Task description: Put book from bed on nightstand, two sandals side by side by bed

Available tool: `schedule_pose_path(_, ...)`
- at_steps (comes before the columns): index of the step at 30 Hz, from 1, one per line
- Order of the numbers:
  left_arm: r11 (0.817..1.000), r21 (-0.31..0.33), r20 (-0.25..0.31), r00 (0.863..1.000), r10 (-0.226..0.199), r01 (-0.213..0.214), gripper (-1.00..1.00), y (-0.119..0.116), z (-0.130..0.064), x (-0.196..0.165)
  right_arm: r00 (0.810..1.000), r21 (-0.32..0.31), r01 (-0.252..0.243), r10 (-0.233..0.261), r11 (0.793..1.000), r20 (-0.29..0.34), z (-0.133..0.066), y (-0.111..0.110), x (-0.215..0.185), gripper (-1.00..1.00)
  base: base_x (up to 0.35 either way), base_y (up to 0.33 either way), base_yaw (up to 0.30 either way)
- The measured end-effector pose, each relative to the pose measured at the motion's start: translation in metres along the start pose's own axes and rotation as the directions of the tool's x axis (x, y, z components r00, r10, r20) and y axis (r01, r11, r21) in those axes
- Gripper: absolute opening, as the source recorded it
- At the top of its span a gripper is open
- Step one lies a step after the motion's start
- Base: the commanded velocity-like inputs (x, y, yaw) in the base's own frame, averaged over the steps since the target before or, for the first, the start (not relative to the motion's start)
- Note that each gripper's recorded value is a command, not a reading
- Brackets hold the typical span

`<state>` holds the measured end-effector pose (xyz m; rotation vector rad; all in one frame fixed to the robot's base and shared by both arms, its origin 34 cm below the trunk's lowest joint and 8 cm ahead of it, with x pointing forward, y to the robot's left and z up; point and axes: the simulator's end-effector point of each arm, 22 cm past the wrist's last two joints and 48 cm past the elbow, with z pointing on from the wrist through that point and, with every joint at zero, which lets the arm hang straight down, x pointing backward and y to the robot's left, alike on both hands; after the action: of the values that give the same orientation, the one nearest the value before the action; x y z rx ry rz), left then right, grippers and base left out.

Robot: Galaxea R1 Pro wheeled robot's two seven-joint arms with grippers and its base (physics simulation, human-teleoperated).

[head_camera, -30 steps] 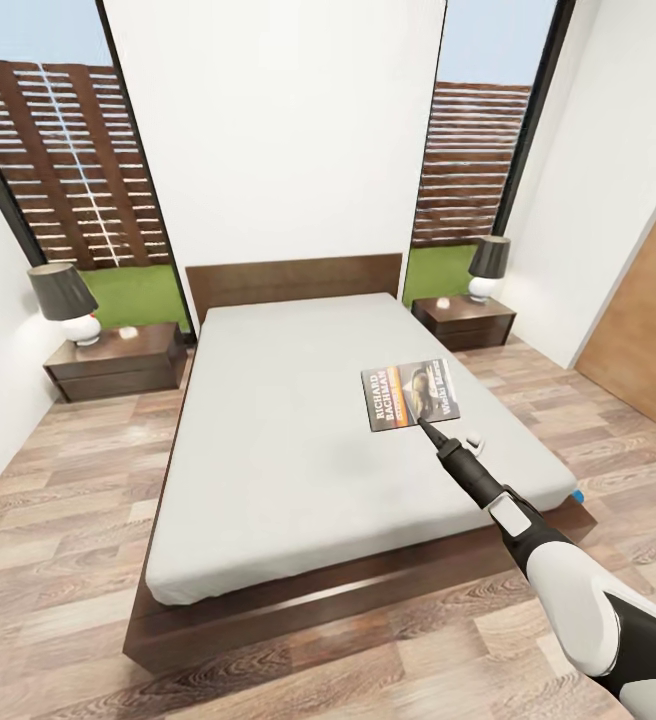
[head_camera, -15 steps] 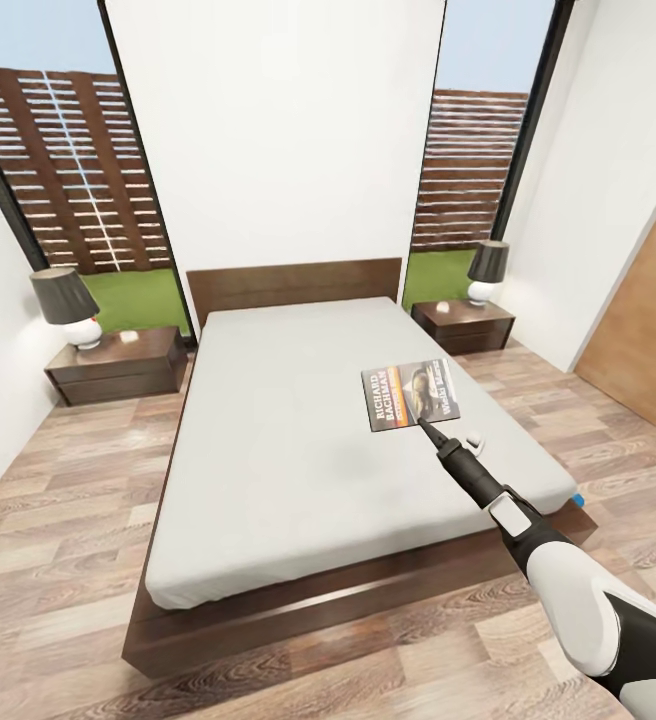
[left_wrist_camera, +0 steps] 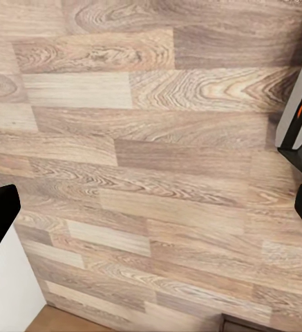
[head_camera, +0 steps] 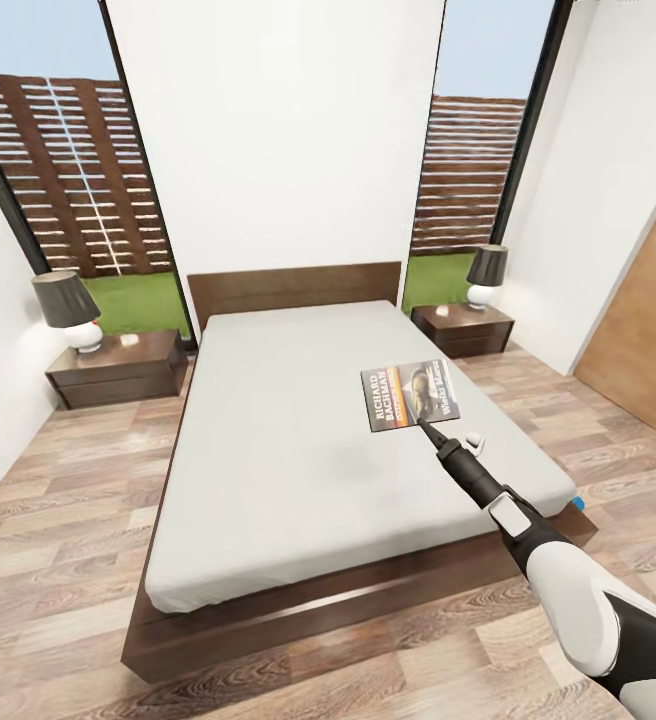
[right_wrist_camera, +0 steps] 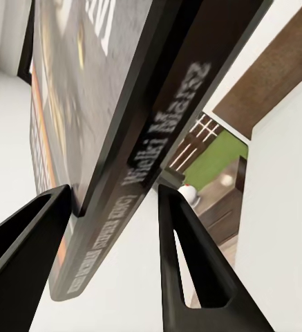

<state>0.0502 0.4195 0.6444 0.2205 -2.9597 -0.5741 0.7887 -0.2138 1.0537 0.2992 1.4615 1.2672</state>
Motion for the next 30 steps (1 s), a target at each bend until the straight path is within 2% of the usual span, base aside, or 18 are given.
schedule_pose_path(30, 1.000, 0.004, 0.020, 1.000, -0.008, 0.008, 1.00, -0.001, 0.000, -0.008, 1.000, -0.014, 0.011, -0.010, 1.000, 0.008, 0.002, 0.012, -0.007, -1.00, 0.000, 0.000, 0.000)
